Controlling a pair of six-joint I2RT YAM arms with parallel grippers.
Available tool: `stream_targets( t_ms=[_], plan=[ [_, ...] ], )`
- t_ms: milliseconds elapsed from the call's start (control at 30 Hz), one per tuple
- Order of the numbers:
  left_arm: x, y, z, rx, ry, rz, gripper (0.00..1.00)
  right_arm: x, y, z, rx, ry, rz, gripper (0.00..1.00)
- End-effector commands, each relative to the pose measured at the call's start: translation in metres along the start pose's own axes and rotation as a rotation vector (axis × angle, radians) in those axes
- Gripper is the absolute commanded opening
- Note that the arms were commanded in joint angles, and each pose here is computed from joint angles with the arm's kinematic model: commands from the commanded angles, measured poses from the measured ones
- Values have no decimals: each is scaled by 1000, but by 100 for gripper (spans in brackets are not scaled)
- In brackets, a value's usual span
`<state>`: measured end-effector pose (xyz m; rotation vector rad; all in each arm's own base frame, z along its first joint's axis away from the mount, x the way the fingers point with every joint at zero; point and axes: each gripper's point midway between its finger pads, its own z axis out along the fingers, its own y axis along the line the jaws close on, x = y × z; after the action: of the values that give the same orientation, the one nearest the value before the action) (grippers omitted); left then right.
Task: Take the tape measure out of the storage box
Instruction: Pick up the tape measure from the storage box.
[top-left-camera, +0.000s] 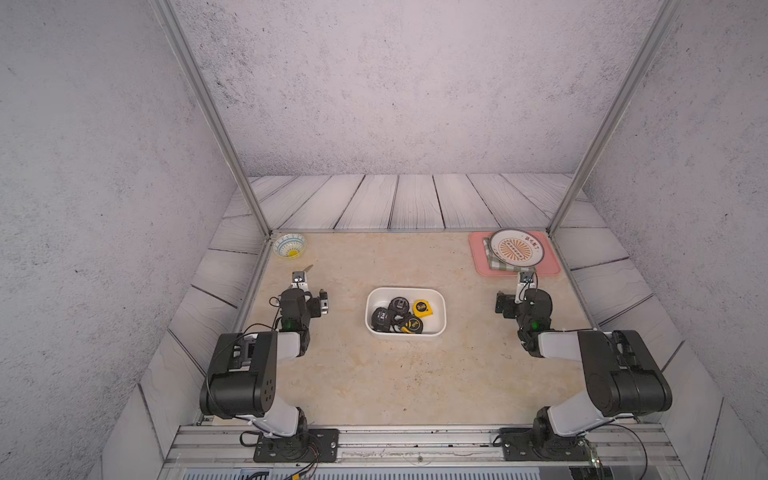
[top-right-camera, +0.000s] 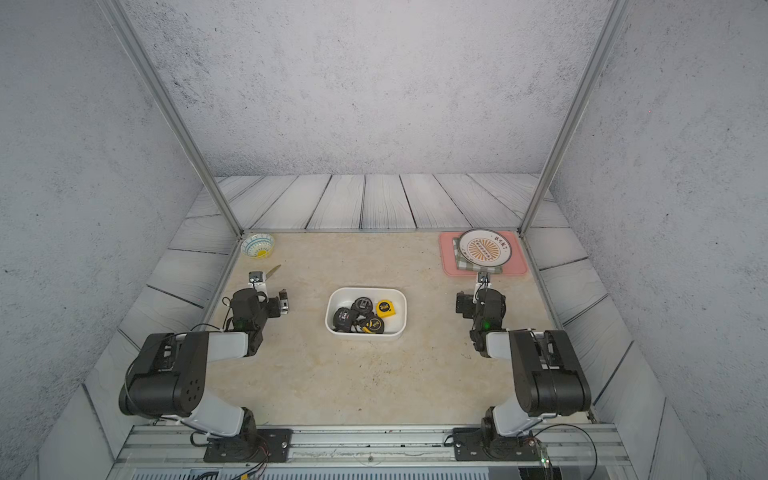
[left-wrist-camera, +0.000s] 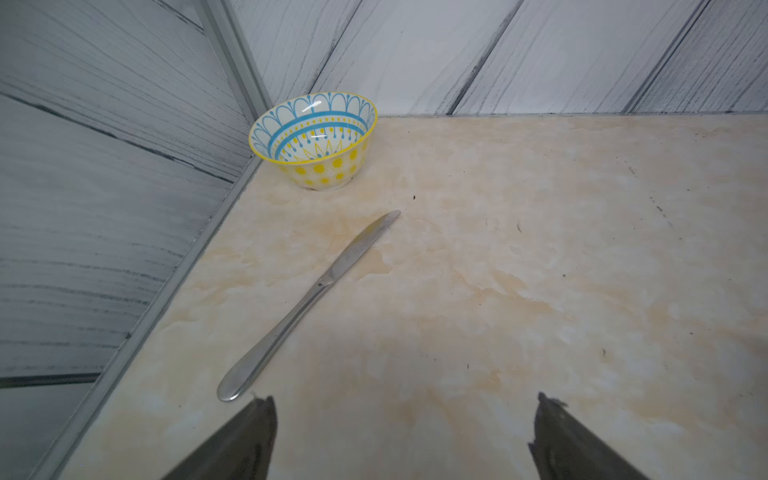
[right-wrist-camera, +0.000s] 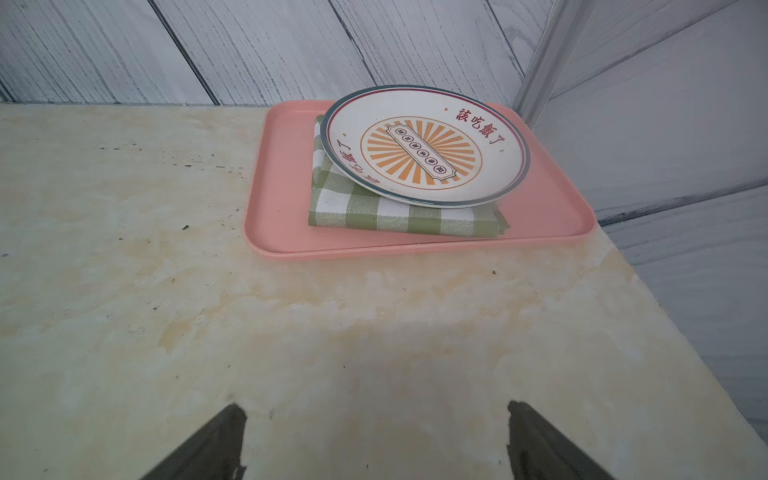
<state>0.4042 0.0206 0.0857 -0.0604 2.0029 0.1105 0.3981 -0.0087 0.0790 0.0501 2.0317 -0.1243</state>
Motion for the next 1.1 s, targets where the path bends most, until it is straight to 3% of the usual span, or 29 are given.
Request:
stream_targets(
  t_ms=[0, 867, 933, 1067],
  plan=[
    [-10, -1, -2, 1, -24, -1, 100, -9, 0, 1, -7, -16, 3, 99],
    [-12, 0, -3, 1, -31, 0, 98, -9, -1, -2, -3, -25, 1, 99],
    [-21, 6, -2, -36, -40, -14, 98, -24, -4, -3, 19, -54, 4, 99],
    [-30, 6, -3, -31, 149, 20, 98, -38, -6, 2, 33, 158, -6, 99]
  ],
)
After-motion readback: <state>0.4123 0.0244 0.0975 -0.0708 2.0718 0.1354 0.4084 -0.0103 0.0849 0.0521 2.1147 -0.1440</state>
